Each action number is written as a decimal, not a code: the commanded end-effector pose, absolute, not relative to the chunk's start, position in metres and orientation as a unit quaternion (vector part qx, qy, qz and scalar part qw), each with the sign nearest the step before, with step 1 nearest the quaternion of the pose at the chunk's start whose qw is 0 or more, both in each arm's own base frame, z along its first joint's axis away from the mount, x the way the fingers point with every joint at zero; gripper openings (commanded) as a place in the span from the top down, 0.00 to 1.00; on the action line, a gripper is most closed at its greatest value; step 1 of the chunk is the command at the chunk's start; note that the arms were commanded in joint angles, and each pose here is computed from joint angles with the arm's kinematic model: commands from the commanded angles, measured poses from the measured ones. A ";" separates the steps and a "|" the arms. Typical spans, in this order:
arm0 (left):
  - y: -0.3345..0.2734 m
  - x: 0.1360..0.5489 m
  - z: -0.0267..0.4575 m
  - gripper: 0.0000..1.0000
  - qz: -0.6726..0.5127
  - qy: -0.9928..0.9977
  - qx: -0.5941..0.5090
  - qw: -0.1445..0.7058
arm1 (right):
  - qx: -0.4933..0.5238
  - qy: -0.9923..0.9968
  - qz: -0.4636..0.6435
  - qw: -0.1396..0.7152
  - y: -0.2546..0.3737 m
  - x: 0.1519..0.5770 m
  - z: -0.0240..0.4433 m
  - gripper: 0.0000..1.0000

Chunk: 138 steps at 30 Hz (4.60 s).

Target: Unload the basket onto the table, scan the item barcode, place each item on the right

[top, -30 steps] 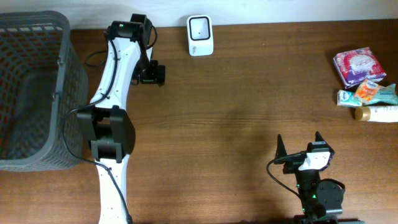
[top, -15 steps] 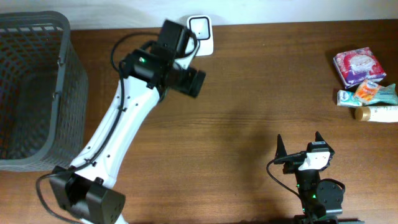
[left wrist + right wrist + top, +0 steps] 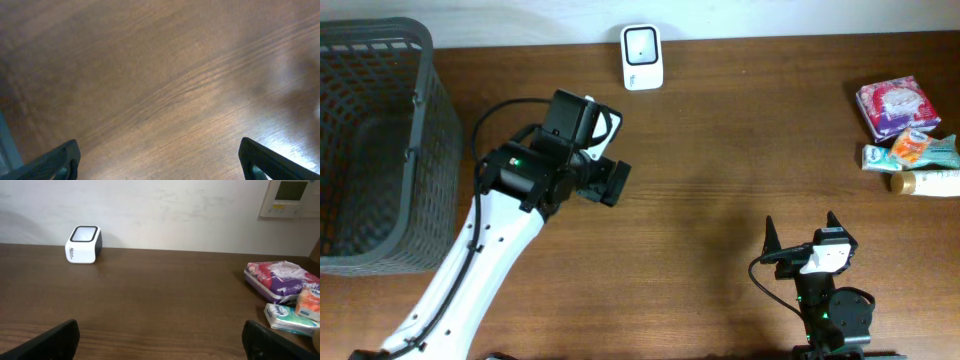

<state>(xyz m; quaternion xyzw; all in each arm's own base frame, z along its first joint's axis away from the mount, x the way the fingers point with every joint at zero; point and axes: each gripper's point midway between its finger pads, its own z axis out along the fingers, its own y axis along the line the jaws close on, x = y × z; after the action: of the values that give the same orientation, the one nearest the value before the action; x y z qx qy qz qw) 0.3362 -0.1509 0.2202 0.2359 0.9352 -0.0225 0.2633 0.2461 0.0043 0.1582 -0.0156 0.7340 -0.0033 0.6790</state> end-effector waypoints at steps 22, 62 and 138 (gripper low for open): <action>-0.090 0.256 0.188 0.01 -0.100 0.784 0.170 0.589 | -0.008 0.735 -0.008 0.678 0.001 0.246 0.155 0.01; 0.029 0.244 0.164 0.01 0.012 0.716 -0.102 0.690 | -0.008 0.735 -0.008 0.678 0.001 0.246 0.155 0.01; 0.007 0.246 0.156 0.01 0.002 0.734 -0.023 0.678 | -0.008 0.735 -0.008 0.678 0.001 0.246 0.155 0.01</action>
<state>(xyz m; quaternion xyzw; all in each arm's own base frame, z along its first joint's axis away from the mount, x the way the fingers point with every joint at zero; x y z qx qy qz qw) 0.2460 0.0076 0.1572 -0.0308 0.7345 -0.0007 0.6779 0.2460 0.0041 0.1585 -0.0153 0.7335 -0.0035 0.6795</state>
